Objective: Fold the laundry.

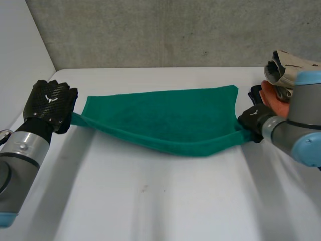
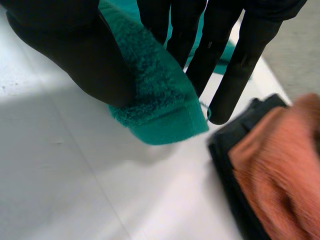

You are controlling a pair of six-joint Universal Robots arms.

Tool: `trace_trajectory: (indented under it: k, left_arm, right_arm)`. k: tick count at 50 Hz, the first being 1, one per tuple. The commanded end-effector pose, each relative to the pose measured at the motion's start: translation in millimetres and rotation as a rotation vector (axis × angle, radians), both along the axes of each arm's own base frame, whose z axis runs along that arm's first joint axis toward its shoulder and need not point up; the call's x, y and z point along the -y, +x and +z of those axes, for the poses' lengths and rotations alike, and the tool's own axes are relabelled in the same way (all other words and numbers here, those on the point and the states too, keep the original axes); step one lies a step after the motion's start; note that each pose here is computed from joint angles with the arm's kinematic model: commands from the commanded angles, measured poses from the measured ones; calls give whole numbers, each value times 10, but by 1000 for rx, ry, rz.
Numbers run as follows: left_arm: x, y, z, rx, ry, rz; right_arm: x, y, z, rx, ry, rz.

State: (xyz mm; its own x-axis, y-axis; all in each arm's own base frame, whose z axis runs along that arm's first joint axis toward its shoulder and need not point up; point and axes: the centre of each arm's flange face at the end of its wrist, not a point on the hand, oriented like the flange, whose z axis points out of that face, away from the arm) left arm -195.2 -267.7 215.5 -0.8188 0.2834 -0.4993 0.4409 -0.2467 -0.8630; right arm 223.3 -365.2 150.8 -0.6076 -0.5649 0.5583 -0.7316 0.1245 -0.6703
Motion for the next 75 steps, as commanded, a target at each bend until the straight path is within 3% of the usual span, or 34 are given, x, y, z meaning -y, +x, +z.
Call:
trace_trajectory:
  k: [1, 9, 14, 19, 26, 31, 40, 46, 54, 65, 75]
  left_arm:
    - [-292, 155, 115, 69, 147, 39]
    - [-878, 415, 117, 350, 367, 84]
    - [-1124, 455, 29, 427, 508, 46]
    - [-1037, 399, 56, 402, 446, -17]
    - [-391, 356, 42, 388, 260, -31]
    - [75, 131, -48, 355, 178, -57]
    - [625, -6, -340, 392, 202, 100]
    - [837, -168, -432, 384, 177, 80]
    - [976, -349, -506, 373, 157, 54]
    - [772, -498, -314, 246, 168, 18]
    - [351, -381, -171, 194, 196, 7]
  right_arm:
    - [-303, -314, 442, 33, -32, -66]
    - [-984, -685, 627, -164, 160, -40]
    - [-1215, -881, 596, -293, 252, 16]
    - [-1043, -862, 646, -238, 143, -27]
    - [-544, -758, 424, -99, 67, -91]
    - [-339, -506, 350, -70, -4, -51]
    - [154, -256, 137, -52, -212, -35]
    - [343, -117, -2, -40, -288, -11]
    - [503, 7, -148, -28, -356, -4]
    - [202, -15, -3, 17, -281, -44]
    - [-120, -359, -44, 18, -21, -91]
